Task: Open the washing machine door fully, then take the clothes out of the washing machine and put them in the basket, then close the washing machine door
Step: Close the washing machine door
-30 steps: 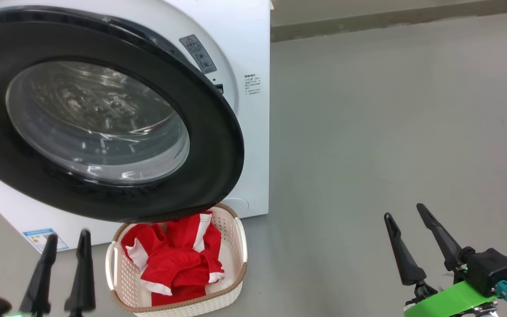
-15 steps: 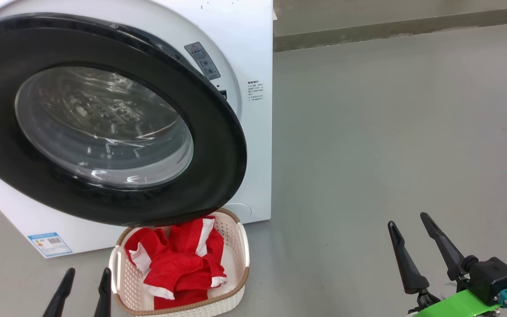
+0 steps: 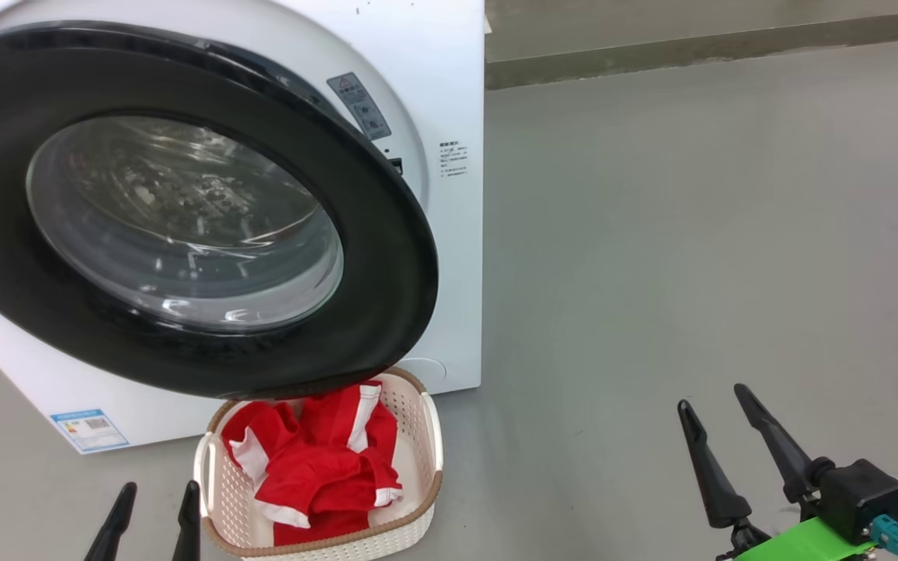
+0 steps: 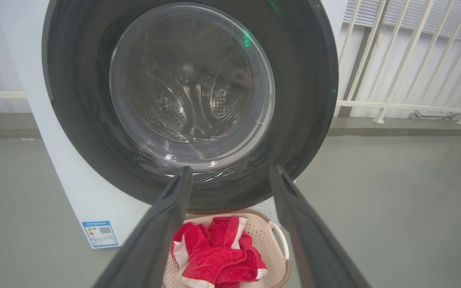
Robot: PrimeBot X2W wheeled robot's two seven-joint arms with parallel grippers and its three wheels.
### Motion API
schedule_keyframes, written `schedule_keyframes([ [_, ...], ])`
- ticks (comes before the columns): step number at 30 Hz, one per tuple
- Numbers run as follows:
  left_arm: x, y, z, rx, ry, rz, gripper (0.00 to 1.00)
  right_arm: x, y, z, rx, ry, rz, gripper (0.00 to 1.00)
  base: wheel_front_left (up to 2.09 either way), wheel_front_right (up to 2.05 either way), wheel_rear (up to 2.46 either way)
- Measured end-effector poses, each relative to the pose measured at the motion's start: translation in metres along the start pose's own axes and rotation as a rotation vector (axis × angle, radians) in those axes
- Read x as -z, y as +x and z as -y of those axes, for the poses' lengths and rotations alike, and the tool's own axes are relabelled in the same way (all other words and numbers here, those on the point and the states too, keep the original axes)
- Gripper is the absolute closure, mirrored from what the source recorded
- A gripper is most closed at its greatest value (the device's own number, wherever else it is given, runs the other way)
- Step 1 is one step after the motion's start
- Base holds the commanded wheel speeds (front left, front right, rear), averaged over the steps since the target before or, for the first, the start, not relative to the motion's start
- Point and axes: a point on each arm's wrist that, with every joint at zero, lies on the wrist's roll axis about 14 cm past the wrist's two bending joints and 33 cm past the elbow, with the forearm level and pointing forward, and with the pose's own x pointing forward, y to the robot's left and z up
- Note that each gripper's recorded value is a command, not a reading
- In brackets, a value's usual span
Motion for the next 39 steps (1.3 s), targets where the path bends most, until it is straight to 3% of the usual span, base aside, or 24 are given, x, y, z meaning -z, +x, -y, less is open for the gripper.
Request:
schedule_keyframes([
  [6, 0.002, -0.003, -0.002, -0.01, -0.002, -0.007, 0.0, 0.011, 0.002, -0.007, -0.026, -0.003, -0.035, 0.0, 0.0, 0.0, 0.0],
  [7, 0.003, -0.004, -0.002, -0.011, -0.003, -0.008, 0.0, 0.012, 0.003, -0.007, -0.023, 0.003, -0.039, 0.15, 0.0, 0.0, 0.0],
  [8, 0.003, -0.005, -0.003, -0.013, -0.001, -0.01, 0.0, 0.014, 0.004, -0.007, -0.021, 0.011, -0.042, 0.47, 0.0, 0.0, 0.0],
  [10, 0.004, -0.006, -0.004, -0.019, 0.002, -0.013, 0.0, 0.015, 0.008, -0.007, -0.023, 0.011, -0.046, 0.64, 0.0, 0.0, 0.0],
  [11, 0.004, -0.007, -0.006, -0.027, 0.0, -0.013, 0.0, 0.016, 0.011, -0.008, -0.027, 0.016, -0.048, 0.85, 0.0, 0.0, 0.0],
  [12, 0.005, -0.008, -0.009, -0.038, -0.003, -0.013, 0.0, 0.017, 0.014, -0.01, -0.031, 0.024, -0.051, 1.0, 0.0, 0.0, 0.0],
  [15, 0.006, -0.01, -0.014, -0.063, -0.012, -0.014, 0.0, 0.019, 0.028, -0.015, -0.038, 0.076, -0.052, 1.0, 0.0, 0.0, 0.0],
  [23, 0.01, -0.015, -0.025, -0.1, -0.017, -0.03, 0.0, 0.023, 0.075, -0.047, -0.15, 0.054, -0.075, 1.0, 0.0, 0.0, 0.0],
  [39, 0.009, 0.01, -0.031, -0.122, -0.045, -0.019, 0.0, 0.046, 0.156, -0.163, -0.507, -0.011, -0.177, 1.0, 0.0, 0.0, 0.0],
])
